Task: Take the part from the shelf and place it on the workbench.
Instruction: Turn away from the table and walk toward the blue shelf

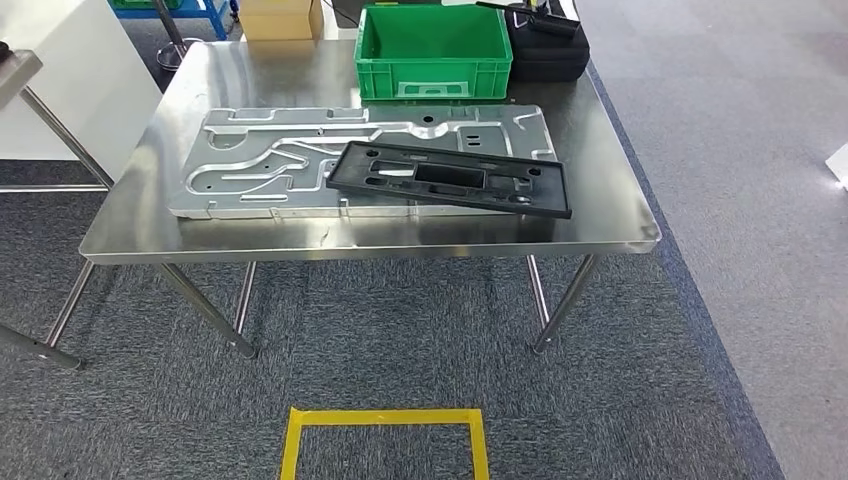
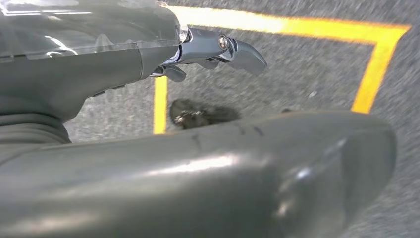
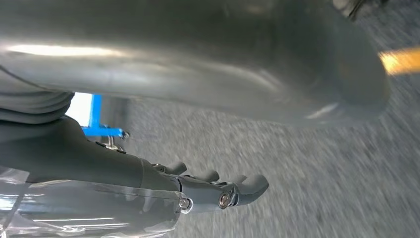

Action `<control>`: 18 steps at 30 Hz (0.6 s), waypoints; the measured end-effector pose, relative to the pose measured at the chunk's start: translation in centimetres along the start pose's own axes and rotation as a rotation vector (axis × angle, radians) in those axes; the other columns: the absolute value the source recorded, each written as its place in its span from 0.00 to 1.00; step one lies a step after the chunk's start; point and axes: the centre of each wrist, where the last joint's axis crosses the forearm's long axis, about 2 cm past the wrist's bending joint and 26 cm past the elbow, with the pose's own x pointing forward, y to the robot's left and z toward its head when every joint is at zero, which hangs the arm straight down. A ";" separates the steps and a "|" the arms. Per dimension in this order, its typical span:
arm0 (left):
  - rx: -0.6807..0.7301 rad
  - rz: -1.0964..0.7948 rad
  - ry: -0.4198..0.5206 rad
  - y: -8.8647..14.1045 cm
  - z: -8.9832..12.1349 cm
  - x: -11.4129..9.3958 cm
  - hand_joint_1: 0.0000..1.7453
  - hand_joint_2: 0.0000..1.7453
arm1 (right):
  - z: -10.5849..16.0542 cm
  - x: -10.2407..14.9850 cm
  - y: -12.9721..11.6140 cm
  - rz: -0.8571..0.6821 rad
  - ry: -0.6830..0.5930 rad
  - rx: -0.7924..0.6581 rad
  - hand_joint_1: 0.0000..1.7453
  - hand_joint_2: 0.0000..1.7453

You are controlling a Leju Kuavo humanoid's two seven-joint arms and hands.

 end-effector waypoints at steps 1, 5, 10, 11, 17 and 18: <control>-0.005 -0.006 0.001 -0.2 0.0 0.0 0.00 0.00 | 0.0 0.2 0.3 0.002 -0.003 0.015 0.00 0.00; -0.016 -0.027 -0.004 -0.8 -0.2 0.3 0.00 0.00 | 0.1 1.3 1.2 -0.005 -0.056 0.042 0.00 0.00; -0.023 -0.045 -0.014 -0.8 -0.2 0.4 0.00 0.00 | 0.2 1.8 2.3 -0.029 -0.125 0.045 0.00 0.00; -0.025 -0.050 -0.017 -0.7 -0.2 0.4 0.00 0.00 | 0.2 1.9 2.4 -0.045 -0.131 0.045 0.00 0.00; -0.040 -0.067 -0.054 -0.5 -0.4 0.9 0.00 0.00 | 0.3 2.1 3.5 -0.179 -0.133 0.087 0.00 0.00; -0.040 -0.066 -0.059 -0.4 -0.5 1.0 0.00 0.00 | 0.3 2.1 3.6 -0.188 -0.134 0.094 0.00 0.00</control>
